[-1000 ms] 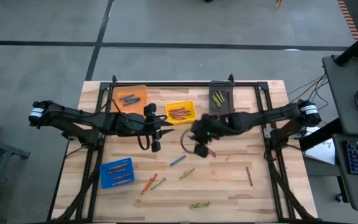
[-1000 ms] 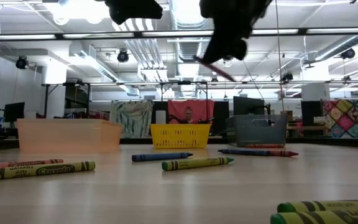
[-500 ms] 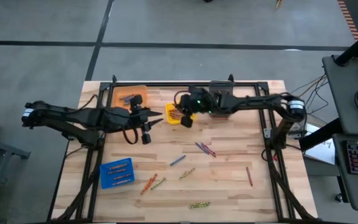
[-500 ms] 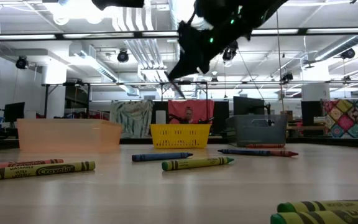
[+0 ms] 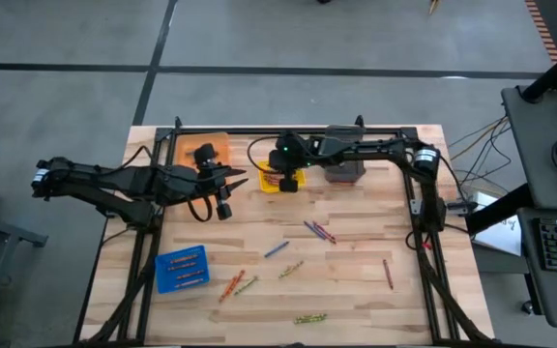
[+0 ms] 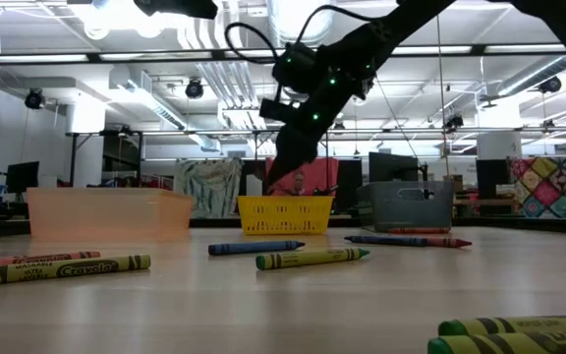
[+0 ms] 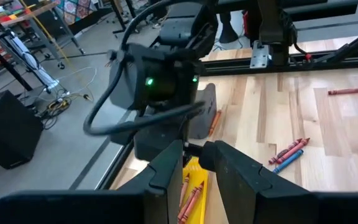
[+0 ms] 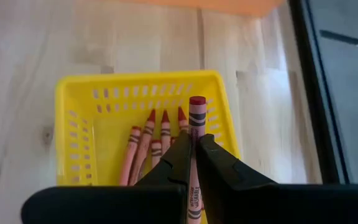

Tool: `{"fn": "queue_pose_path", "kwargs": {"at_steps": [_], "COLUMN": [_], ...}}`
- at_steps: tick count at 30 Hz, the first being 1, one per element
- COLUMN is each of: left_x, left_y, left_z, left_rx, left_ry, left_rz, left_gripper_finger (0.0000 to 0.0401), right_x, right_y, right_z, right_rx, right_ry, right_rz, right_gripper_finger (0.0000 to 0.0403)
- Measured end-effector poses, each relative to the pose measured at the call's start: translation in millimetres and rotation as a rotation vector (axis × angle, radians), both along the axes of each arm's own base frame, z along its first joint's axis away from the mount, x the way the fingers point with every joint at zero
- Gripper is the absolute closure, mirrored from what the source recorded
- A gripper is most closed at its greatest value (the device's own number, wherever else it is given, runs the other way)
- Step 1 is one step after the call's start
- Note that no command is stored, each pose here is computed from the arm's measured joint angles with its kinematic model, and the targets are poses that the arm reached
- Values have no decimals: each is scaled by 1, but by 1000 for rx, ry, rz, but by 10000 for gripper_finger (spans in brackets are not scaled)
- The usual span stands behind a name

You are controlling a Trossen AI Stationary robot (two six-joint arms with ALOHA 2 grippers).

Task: Sort crayons
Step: Put the red crayon into the yellow bin

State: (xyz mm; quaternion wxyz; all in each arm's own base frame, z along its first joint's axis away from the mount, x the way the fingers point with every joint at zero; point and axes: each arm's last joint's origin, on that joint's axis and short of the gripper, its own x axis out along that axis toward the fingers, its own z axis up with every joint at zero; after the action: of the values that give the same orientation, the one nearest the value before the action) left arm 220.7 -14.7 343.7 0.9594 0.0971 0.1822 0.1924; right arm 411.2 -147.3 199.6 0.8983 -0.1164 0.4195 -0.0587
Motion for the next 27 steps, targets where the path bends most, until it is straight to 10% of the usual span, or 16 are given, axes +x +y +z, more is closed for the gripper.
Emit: {"fn": "queue_pose_path", "kwargs": {"at_steps": [27], "left_x": [2], "left_y": [0], "left_z": [-4], "left_rx": [-19], "left_ry": [-9], "left_rz": [10], "left_gripper_finger": [325], "right_x": [3], "right_y": [-1], "right_z": [-5], "right_rx": [21], "right_ry": [48], "right_rz": [-4], "right_gripper_finger": [366]}}
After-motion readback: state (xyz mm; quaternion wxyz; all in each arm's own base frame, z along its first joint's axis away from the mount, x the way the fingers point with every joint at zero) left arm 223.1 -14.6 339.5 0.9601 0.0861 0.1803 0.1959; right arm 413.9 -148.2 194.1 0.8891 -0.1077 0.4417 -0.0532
